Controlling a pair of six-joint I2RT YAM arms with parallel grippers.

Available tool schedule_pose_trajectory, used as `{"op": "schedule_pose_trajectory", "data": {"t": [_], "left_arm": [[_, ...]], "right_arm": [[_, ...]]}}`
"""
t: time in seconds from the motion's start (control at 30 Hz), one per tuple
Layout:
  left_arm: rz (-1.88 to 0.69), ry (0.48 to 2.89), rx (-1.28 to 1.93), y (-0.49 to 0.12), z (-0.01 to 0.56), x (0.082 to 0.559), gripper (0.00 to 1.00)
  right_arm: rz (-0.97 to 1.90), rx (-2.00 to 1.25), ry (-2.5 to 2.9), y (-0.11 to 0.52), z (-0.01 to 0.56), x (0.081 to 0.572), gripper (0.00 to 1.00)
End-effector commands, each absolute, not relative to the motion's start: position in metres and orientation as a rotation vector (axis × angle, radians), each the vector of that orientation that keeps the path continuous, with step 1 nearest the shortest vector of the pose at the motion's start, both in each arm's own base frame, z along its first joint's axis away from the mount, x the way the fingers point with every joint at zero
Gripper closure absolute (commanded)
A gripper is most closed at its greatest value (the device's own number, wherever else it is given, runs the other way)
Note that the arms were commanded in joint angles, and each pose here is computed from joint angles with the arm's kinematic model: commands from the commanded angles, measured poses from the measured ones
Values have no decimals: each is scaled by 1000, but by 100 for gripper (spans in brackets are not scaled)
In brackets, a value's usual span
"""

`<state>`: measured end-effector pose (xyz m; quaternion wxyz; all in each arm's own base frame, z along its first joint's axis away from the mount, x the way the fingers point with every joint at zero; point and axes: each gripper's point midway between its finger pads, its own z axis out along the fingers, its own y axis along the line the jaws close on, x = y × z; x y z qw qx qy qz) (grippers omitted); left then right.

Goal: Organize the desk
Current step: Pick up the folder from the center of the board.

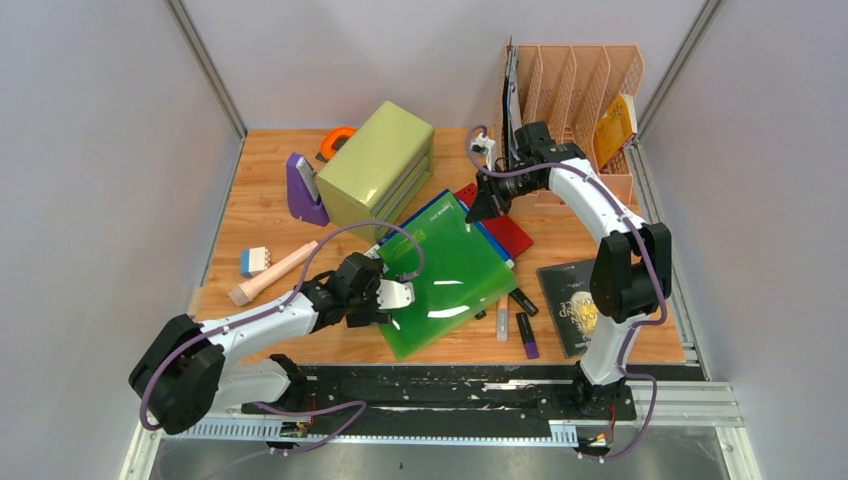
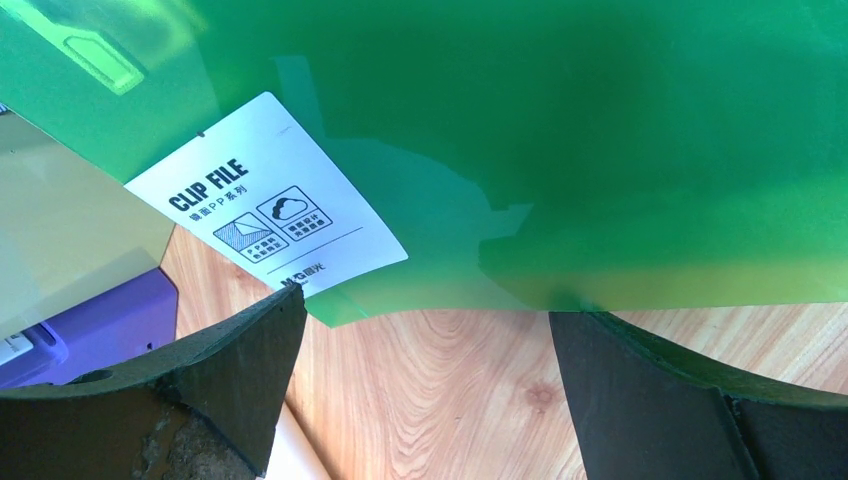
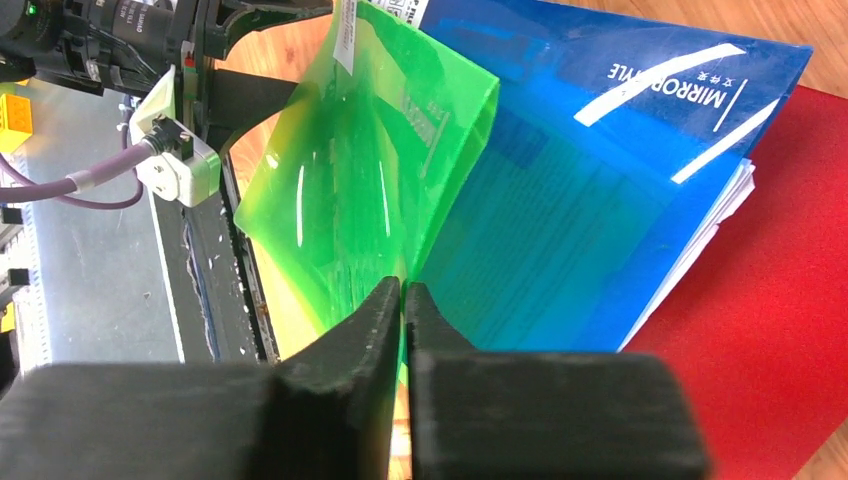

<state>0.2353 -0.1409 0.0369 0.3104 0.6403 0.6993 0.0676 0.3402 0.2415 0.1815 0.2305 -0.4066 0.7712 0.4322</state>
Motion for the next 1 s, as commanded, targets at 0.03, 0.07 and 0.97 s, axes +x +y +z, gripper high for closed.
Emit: {"op": "schedule_pose_trajectory", "data": {"t": [0.03,0.07,0.97], "left_arm": [[90,1743,1533,-178,64,260,0],[91,1743,1531,-178,65,260,0],[131,1804,1675,-131,97,213,0]], "right_arm": [[1362,-1163,2220,265,178,298,100],[1329,-1160,2233,264,178,302,100],[1116,-1103,2192,247,212,336,100]]}}
